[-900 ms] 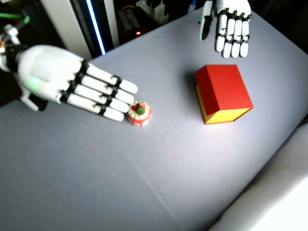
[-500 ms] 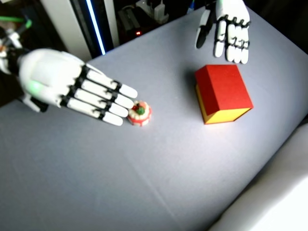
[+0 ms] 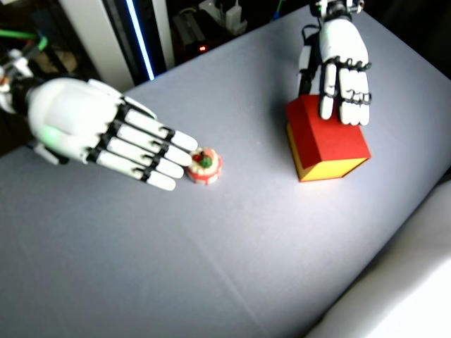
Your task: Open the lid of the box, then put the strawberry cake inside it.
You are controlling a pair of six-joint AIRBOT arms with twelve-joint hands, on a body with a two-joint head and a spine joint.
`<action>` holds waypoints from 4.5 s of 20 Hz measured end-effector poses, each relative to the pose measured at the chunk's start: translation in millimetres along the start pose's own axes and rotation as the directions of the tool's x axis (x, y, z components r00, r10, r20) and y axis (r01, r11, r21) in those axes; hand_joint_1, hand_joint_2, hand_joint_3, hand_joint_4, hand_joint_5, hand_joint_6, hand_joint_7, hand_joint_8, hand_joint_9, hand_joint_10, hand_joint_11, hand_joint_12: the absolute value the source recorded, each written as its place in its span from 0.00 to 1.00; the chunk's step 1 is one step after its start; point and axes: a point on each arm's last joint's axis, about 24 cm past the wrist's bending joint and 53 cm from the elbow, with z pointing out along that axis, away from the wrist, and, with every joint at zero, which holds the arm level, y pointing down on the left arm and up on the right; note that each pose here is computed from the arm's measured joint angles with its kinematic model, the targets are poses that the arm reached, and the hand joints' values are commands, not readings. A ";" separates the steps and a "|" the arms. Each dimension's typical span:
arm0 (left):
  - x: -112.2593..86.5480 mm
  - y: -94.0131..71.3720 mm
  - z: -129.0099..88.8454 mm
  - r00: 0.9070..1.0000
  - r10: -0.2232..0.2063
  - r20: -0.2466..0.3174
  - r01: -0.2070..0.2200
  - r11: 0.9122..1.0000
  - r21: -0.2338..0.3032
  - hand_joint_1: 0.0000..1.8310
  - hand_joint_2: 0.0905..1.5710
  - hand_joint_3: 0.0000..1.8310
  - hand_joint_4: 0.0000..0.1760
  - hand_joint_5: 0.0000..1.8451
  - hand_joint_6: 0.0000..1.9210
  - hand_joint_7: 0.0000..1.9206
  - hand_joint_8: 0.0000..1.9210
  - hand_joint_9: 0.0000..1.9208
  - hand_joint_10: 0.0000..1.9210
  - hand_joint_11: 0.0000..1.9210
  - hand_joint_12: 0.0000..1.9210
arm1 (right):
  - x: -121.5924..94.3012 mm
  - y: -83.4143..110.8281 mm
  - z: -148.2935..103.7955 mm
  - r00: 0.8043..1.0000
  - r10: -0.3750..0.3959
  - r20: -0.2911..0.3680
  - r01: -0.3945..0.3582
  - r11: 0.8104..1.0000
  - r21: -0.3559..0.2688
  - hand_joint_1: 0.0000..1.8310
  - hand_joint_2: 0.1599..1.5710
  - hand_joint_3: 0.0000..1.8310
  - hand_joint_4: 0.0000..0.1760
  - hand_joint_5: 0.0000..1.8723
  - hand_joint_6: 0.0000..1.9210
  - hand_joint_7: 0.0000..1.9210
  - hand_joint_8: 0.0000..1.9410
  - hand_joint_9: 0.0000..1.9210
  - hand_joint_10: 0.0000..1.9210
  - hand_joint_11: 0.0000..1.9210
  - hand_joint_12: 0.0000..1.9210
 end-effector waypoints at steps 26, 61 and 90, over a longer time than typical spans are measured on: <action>-61.9 3.6 0.5 0.959 -0.146 0.244 0.141 0.989 0.037 0.36 0.83 0.00 0.70 0.00 0.00 0.00 0.00 0.00 0.00 0.00 0.39 | 0.4 -5.5 -4.3 1.000 0.013 0.004 -0.013 1.000 0.015 0.32 0.83 0.00 0.00 0.00 0.00 0.00 0.00 0.00 0.00 0.00 0.00; -58.2 -3.6 -65.9 0.993 0.039 0.115 -0.044 0.998 0.035 0.51 0.87 0.01 0.40 0.03 0.01 0.00 0.00 0.00 0.00 0.00 0.00 | 13.4 3.7 18.5 0.998 0.020 -0.062 -0.022 0.999 -0.037 0.41 0.75 0.00 0.00 0.00 0.00 0.00 0.00 0.00 0.00 0.00 0.00; 16.1 -22.5 -105.3 0.962 0.144 -0.231 -0.131 0.989 0.073 0.30 0.89 0.00 0.41 0.05 0.01 0.00 0.00 0.00 0.00 0.00 0.00 | 19.4 54.2 127.1 0.991 -0.042 -0.131 0.020 0.986 -0.165 0.65 0.80 0.00 0.00 0.36 0.63 0.36 0.89 0.34 0.97 0.37 1.00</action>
